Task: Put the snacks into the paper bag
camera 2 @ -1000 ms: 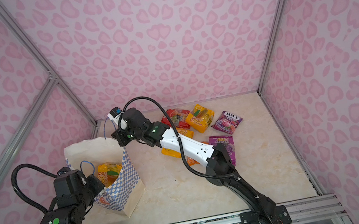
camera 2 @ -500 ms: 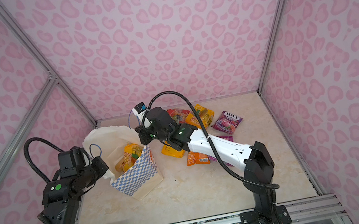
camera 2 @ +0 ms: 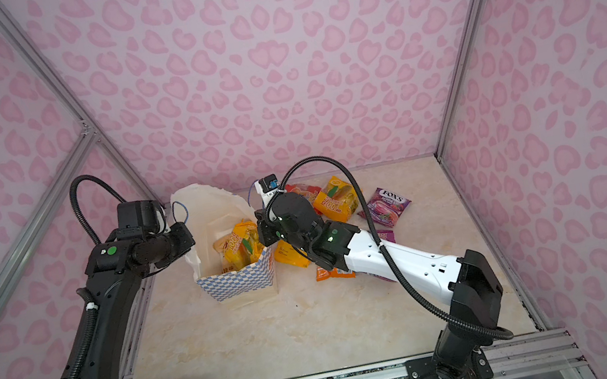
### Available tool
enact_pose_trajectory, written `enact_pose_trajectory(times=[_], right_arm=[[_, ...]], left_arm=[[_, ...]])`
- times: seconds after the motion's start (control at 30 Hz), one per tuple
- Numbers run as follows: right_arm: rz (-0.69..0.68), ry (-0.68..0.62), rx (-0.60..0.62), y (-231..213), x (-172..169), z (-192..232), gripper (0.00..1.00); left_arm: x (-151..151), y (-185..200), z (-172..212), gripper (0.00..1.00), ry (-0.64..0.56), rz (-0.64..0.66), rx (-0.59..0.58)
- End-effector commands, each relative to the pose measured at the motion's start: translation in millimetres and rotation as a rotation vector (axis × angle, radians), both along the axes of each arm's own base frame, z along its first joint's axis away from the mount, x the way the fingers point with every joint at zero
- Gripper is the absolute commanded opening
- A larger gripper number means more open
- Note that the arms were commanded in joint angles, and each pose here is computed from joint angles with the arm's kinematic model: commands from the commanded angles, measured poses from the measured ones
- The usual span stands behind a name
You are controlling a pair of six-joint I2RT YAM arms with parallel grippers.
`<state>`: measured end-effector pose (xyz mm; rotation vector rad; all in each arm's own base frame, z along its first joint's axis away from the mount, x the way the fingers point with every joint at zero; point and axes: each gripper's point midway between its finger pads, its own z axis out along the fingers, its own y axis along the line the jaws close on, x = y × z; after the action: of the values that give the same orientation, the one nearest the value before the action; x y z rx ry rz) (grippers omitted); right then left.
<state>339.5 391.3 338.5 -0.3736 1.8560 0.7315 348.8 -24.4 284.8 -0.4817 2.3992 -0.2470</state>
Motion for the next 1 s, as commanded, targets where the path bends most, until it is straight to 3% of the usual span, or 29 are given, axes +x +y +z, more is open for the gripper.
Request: enact_pose_trajectory(times=[0.0,0.17,0.43,0.67,0.97], right_arm=[[-0.015,-0.031,0.064,5.2,2.4,14.4,0.0],[0.023,0.026,0.096,24.3,2.6,10.6,0.0],[0.043,0.061,0.106,43.1,-7.3,13.9,0.02],[-0.018,0.097,0.065,30.7,1.3,1.1,0.48],[-0.092,0.065,-0.064,-24.8,-7.0,6.3,0.83]], left_arm=[[2.9,-1.0,13.1,0.03,-0.019,-0.023,0.025],[7.7,-6.0,-0.8,0.03,0.028,-0.056,0.04],[1.5,14.9,-0.9,0.03,0.046,-0.032,0.172],[4.4,14.4,-18.5,0.03,0.077,-0.051,0.186],[5.9,15.4,0.1,0.03,-0.022,-0.054,0.199]])
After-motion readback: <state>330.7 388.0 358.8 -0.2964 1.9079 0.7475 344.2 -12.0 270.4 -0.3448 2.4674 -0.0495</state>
